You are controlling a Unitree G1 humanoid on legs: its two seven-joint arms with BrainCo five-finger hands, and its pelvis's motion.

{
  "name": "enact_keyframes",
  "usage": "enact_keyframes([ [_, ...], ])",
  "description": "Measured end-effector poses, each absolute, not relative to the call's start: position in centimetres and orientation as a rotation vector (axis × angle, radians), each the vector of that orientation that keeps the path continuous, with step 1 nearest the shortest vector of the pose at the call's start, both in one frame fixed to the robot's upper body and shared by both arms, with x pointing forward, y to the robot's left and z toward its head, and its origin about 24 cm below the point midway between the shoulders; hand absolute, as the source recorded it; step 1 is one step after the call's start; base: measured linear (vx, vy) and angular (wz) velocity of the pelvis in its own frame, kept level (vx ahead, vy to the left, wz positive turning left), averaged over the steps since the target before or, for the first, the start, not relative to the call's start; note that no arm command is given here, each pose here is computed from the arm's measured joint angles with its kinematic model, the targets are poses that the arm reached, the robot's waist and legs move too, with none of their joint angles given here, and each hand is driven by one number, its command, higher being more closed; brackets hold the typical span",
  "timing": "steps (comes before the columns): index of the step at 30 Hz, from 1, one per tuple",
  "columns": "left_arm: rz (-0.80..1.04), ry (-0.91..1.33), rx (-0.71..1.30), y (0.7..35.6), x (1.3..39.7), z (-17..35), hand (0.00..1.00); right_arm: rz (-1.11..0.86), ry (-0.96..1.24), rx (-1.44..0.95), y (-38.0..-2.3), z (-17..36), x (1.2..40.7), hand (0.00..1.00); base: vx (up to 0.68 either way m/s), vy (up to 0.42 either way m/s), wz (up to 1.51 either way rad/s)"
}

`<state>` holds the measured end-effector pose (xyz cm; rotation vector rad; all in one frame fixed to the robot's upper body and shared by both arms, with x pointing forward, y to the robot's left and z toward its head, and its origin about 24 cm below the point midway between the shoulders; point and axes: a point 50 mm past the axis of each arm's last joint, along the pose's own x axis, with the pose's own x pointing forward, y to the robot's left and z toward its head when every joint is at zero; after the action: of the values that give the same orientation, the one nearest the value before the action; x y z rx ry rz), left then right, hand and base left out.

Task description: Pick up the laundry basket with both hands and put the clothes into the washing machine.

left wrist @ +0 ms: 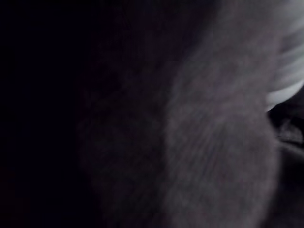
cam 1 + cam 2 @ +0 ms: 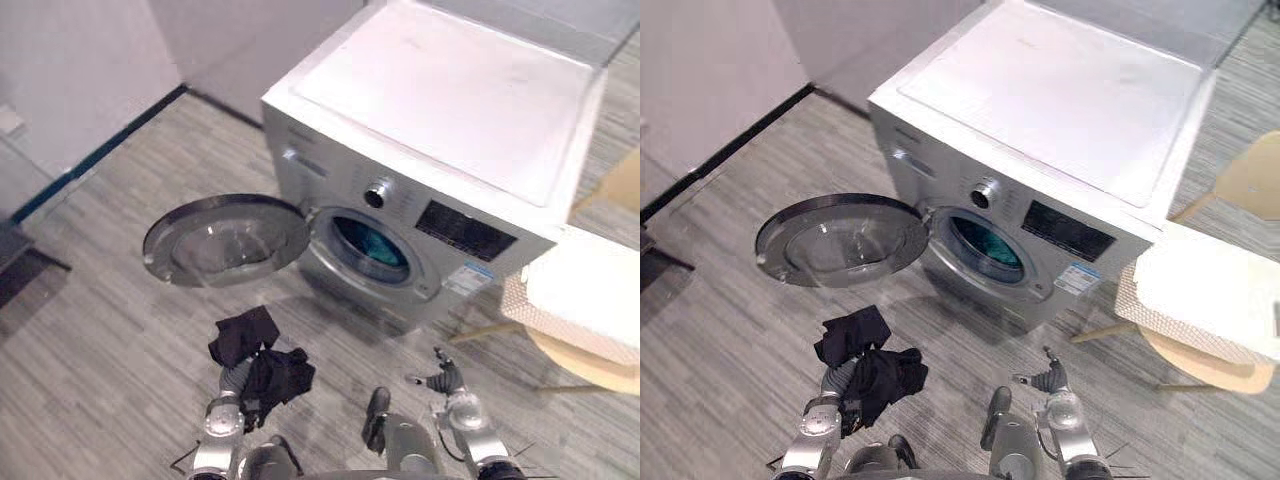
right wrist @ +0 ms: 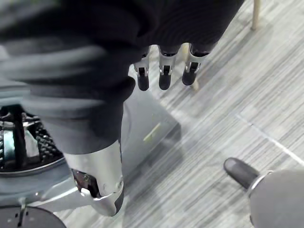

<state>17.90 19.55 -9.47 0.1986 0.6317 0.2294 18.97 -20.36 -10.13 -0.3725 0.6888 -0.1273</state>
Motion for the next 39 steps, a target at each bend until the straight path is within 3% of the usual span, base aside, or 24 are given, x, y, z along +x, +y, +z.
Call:
enact_keyframes([
  [13, 0.173, 0.687, 0.215, 18.5, 16.1, -10.6, 1.0, -0.211, 0.689, -0.346, -21.5, -9.9, 19.8, 0.0, 0.08, 0.028, -0.6],
  [17, 0.131, 0.658, 0.242, 18.0, 17.2, -10.2, 1.0, -0.209, 0.733, -0.317, -20.7, -10.9, 18.0, 0.0, 0.16, 0.159, -0.27],
  [32, 0.096, 0.638, 0.249, 17.3, 18.4, -10.0, 1.0, -0.21, 0.741, -0.285, -20.2, -11.1, 17.9, 0.0, 0.05, 0.013, -0.19],
  [39, 0.211, 0.418, 0.21, 17.6, 23.1, -5.7, 1.0, -0.269, 0.546, -0.262, -20.1, -7.6, 21.4, 0.0, -0.13, -0.014, -0.29],
])
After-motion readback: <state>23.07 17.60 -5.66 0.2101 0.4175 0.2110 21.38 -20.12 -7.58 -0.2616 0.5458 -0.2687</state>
